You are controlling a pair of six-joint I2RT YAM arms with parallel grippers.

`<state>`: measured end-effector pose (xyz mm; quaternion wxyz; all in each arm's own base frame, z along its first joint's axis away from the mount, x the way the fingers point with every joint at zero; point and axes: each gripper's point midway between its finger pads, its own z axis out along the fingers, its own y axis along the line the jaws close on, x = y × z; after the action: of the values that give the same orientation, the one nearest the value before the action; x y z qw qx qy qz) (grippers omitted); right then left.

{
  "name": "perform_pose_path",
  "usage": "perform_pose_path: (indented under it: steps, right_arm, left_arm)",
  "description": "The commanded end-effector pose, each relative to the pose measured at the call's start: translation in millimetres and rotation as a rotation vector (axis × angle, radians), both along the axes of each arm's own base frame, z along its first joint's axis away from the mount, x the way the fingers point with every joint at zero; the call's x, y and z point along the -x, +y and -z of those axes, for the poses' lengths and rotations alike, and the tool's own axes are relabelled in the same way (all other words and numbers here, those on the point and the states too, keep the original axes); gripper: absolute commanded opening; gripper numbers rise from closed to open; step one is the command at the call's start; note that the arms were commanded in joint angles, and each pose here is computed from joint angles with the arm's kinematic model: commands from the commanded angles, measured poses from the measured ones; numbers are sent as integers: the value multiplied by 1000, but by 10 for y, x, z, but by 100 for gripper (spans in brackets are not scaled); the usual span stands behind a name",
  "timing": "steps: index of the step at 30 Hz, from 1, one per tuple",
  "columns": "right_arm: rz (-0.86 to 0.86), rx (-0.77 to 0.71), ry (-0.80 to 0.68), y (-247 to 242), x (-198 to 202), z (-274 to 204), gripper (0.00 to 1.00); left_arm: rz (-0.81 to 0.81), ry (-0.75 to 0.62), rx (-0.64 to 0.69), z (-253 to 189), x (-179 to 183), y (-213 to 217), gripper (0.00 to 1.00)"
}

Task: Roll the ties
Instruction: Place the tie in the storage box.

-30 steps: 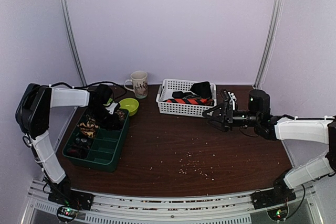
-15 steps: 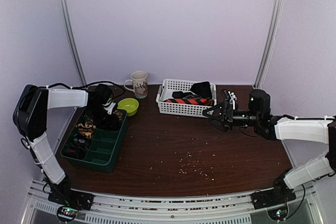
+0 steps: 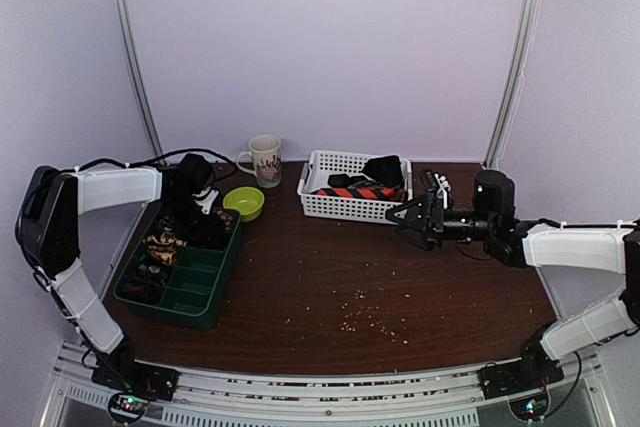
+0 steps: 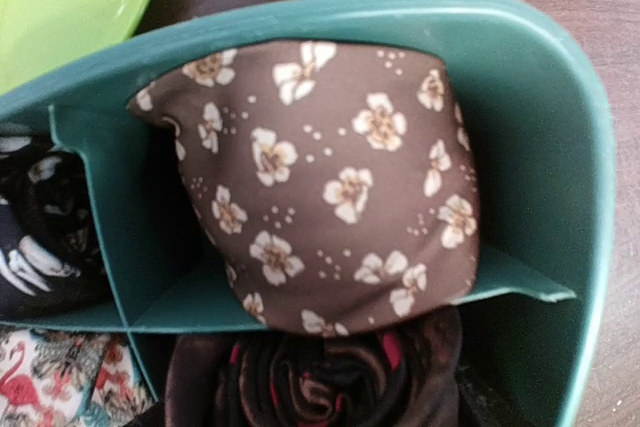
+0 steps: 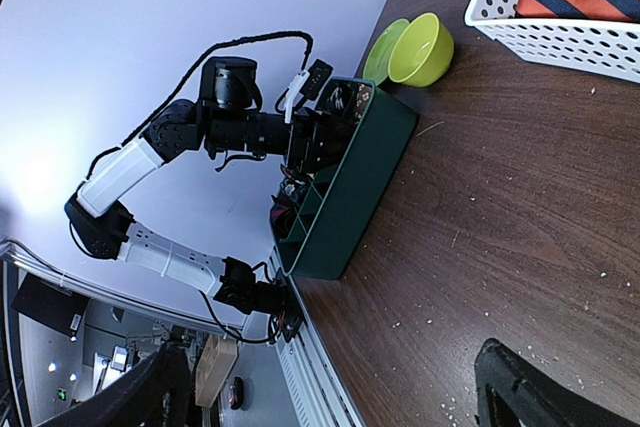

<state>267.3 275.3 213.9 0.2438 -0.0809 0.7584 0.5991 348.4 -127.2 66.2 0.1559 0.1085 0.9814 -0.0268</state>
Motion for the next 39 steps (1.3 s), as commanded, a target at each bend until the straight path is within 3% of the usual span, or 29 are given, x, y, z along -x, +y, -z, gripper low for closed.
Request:
perform_pose_path:
  steps: [1, 7, 11, 16, 24, 26, 29, 32, 33, 34, 39]
  right_arm:
    - [2, -19, -21, 7, -30, -50, 100]
    - [0, -18, -21, 6, -24, -44, 100]
    - [3, -18, -18, 6, -34, -35, 99]
    - [1, -19, -12, 10, -34, -22, 99]
    - [-2, -9, -7, 6, -23, -1, 99]
    - [-2, -9, -8, 7, -26, -5, 99]
    - [-2, -10, -8, 12, -31, -16, 100]
    - [-2, -12, -8, 13, -37, -28, 99]
    - [-1, -13, -9, 15, -40, -34, 99]
    - [-1, -14, -8, 16, -43, -35, 100]
    - [1, -18, -11, 17, -46, -55, 100]
  left_arm:
    - [-6, -47, 8, -214, -24, -25, 69]
    - [-7, -52, -8, -261, 10, 9, 68]
    - [0, -47, -4, -207, 14, -1, 57]
    - [12, -3, 3, 89, 5, -55, 43]
    - [29, 113, 1, 651, 103, -92, 40]
    - [34, 121, -1, 677, 119, -97, 45]
    - [37, 78, 14, 496, 80, -117, 64]
    - [38, 41, 9, 244, 30, -108, 72]
    - [40, 28, -2, 166, 9, -91, 85]
    - [41, 11, -8, 78, -23, -89, 89]
    - [51, -38, -31, -246, -58, -66, 94]
